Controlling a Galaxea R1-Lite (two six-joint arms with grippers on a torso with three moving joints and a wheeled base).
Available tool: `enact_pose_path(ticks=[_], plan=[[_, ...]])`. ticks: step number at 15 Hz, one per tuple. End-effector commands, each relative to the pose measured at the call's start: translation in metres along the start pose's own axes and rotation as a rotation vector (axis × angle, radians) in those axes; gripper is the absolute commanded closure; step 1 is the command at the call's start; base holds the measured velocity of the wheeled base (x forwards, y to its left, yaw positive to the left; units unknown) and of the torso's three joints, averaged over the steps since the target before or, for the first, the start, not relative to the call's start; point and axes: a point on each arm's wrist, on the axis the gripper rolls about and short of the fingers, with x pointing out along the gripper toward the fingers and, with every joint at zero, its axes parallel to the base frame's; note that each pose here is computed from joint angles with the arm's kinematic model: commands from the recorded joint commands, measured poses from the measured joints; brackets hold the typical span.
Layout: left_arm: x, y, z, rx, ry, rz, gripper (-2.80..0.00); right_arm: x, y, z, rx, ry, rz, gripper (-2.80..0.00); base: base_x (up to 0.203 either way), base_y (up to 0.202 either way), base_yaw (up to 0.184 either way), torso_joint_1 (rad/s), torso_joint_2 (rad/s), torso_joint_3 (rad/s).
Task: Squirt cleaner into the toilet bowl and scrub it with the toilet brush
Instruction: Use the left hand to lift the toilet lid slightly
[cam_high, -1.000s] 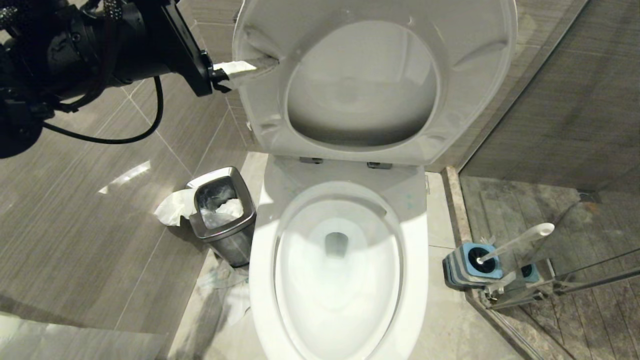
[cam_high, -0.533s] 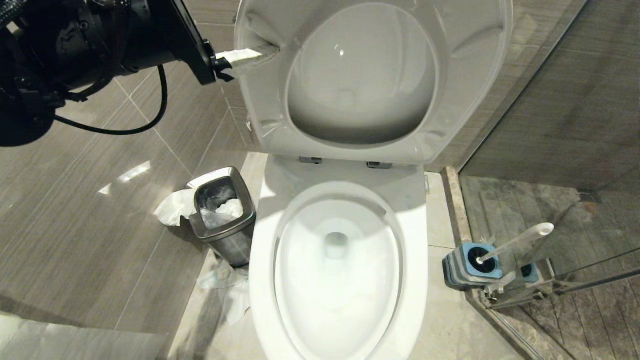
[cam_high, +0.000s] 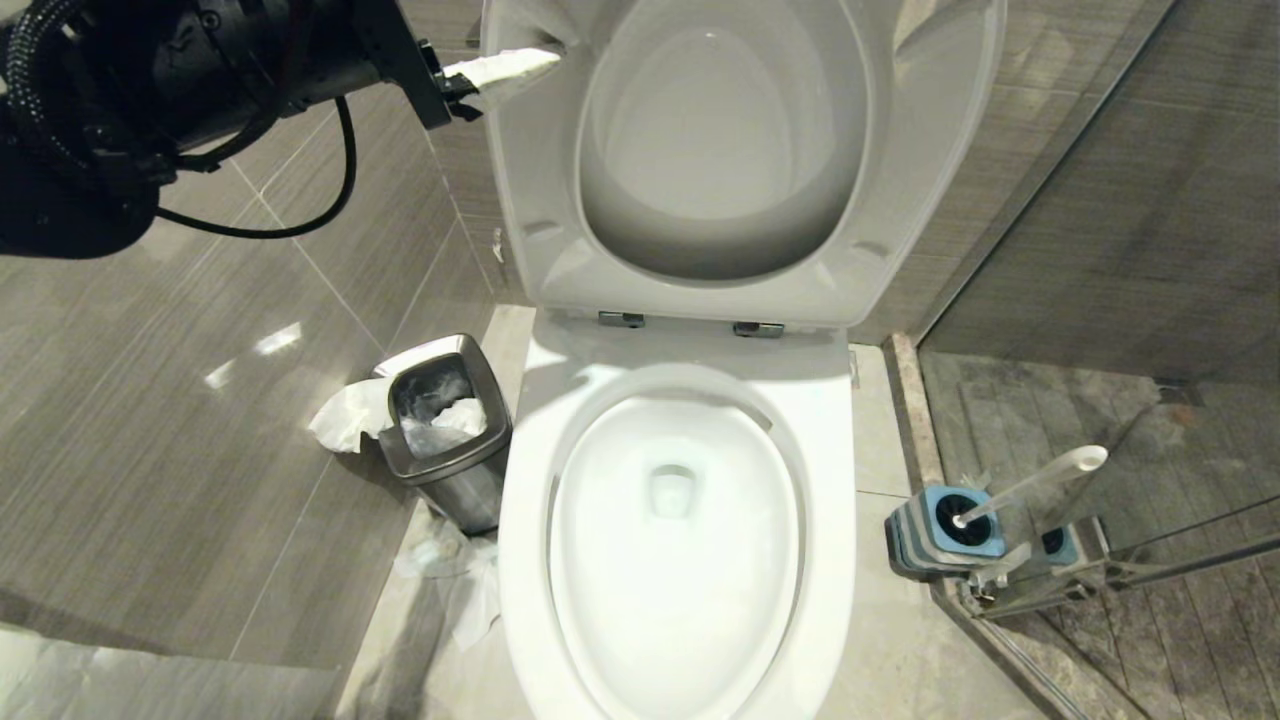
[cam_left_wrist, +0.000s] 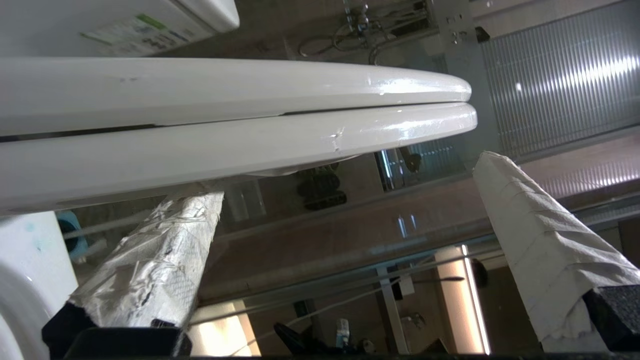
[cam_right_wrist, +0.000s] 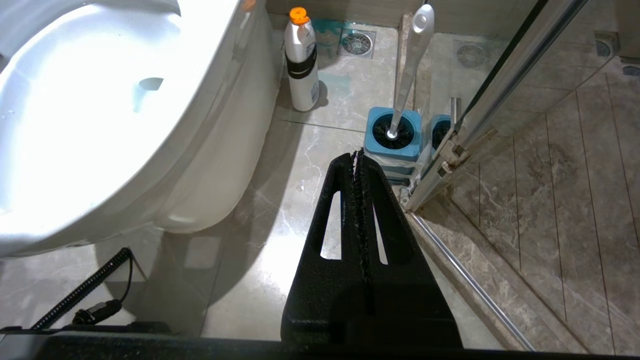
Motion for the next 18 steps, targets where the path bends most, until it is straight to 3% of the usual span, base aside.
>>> enact_pose_path(ticks=[1,10,18], plan=[[0.004,0.008,0.003,-0.004,-0.011,0.004,-2.8,0.0,0.0,0.0,0.001,0.001,0.001,0.0,0.0,0.0,0.0,0.0,0.0,0.0],[0.019,0.026,0.007,0.114,-0.208,0.023,-2.8,0.0,0.0,0.0,0.001,0.001,-0.001,0.0,0.0,0.0,0.0,0.0,0.0,0.0],[0.035,0.047,0.002,0.213,-0.296,0.039,-2.8,0.0,0.0,0.0,0.001,0.001,0.001,0.0,0.0,0.0,0.0,0.0,0.0,0.0]])
